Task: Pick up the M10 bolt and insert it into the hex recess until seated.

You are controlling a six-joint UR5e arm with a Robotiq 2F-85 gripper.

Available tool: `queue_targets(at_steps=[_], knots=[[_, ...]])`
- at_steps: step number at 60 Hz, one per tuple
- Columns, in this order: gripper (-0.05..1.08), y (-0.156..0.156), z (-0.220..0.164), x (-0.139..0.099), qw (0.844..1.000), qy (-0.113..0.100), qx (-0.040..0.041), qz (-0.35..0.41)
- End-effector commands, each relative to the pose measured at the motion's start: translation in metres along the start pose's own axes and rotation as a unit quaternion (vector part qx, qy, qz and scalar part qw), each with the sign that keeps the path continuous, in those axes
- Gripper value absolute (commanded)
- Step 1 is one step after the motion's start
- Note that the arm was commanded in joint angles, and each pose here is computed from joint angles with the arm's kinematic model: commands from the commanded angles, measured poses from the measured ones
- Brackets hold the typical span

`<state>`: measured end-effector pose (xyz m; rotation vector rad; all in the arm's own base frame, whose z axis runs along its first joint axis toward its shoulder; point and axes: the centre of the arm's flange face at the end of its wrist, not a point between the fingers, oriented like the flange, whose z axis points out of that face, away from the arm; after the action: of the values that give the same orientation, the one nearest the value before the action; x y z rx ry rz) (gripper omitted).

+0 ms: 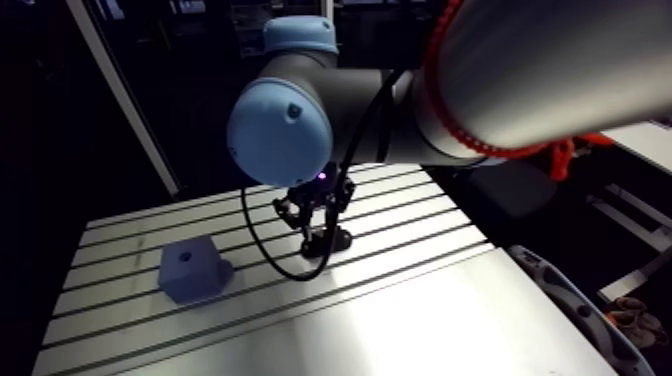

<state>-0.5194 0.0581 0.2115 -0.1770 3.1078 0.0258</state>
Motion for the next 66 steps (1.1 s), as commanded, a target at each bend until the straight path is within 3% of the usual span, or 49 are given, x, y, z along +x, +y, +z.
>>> queue_targets(at_steps=[1,10,66], knots=[[0.54,0.0,-0.0002,0.0001,1.0,0.0,-0.001,0.0],[0.54,0.0008,-0.0019,0.0017,1.0,0.008,-0.0052,0.0],[0.55,0.0013,0.0048,0.0032,1.0,0.004,-0.0019,0.0]])
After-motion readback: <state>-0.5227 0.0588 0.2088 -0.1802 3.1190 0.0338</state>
